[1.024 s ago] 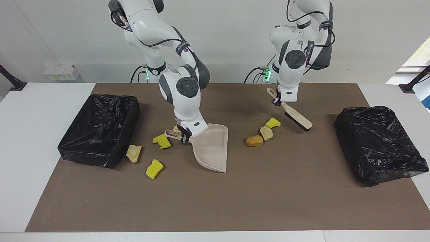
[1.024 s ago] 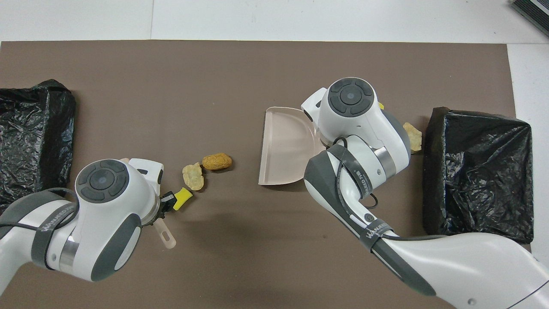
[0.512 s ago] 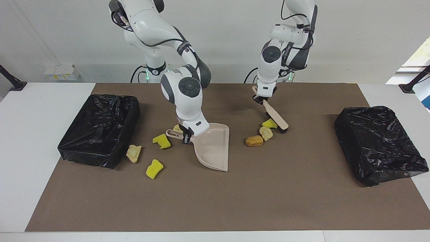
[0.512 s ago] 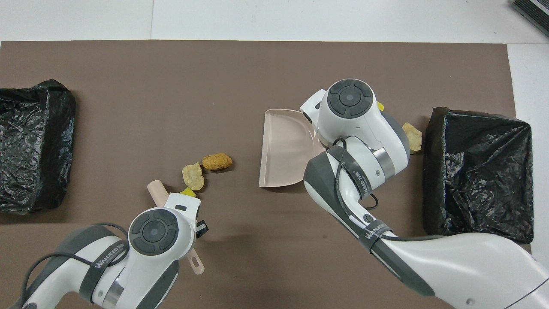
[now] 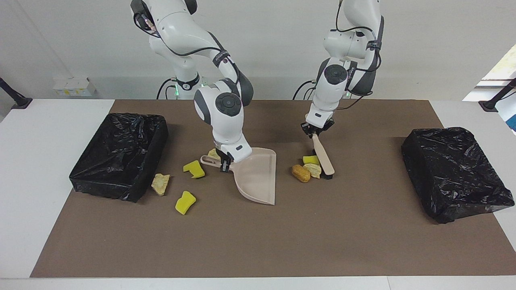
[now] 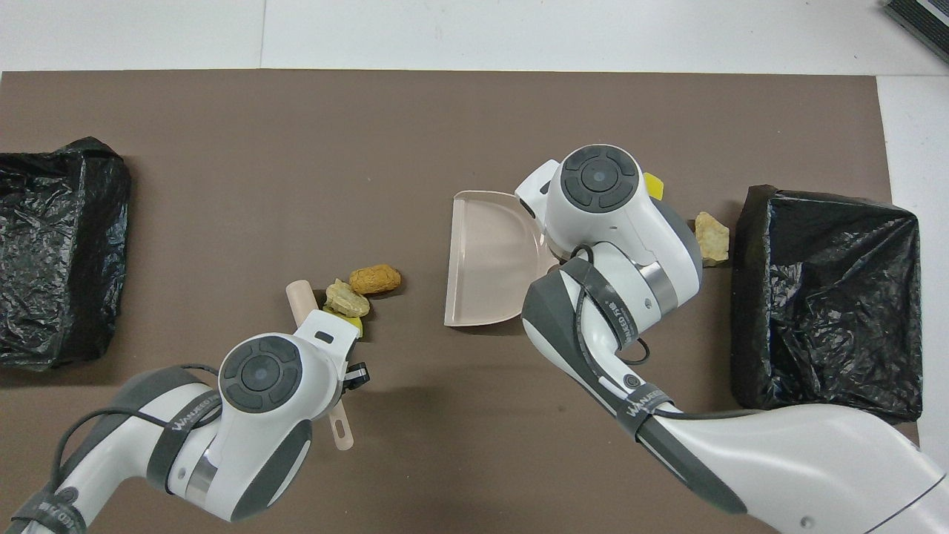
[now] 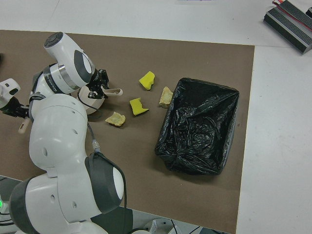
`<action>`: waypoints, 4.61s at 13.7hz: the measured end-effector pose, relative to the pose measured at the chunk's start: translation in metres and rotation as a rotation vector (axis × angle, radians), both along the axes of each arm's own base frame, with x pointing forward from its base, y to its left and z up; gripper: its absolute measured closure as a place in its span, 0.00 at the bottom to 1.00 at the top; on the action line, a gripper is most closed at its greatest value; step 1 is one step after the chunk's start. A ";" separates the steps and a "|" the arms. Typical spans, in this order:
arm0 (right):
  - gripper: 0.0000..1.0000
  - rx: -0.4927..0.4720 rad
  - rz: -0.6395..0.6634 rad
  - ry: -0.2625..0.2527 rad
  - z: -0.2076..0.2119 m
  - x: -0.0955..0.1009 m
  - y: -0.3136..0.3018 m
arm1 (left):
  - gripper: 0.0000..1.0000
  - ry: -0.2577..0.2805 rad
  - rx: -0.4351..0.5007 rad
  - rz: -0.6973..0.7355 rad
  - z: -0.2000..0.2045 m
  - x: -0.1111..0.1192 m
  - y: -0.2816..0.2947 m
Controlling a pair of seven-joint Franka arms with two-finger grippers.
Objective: Sweep and dump trash in bin
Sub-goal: 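Sweep the potatoes and sponge toward the dustpan with the left gripper's brush, then push the potatoes and sponge into the dustpan with the left gripper's brush, then carry the loaded dustpan to the black bag with the right gripper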
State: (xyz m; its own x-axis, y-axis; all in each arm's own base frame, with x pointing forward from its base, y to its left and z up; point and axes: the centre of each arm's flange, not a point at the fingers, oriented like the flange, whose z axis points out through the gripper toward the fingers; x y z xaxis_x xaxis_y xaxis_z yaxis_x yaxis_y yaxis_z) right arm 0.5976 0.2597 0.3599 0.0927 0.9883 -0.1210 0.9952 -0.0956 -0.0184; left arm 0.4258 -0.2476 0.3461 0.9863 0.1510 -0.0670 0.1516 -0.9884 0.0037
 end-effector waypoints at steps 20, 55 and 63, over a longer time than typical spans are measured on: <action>0.68 -0.011 -0.037 0.004 -0.007 -0.010 -0.001 | 0.74 -0.012 -0.026 -0.201 0.038 0.007 -0.127; 0.68 0.102 -0.148 -0.053 0.104 0.011 -0.202 | 0.74 -0.042 0.006 -0.132 0.033 -0.130 -0.072; 0.68 0.088 -0.137 -0.023 0.122 -0.018 -0.410 | 0.74 -0.072 -0.024 -0.130 0.002 -0.168 -0.074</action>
State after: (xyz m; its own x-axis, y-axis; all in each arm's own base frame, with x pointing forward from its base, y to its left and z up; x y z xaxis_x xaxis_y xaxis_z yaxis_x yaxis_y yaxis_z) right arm 0.5800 -0.1507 0.4823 0.2293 0.9729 -0.0308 0.9732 -0.2297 -0.0100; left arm 0.2576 -0.3215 0.3481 0.9998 0.0204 0.0023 0.0204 -0.9992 0.0334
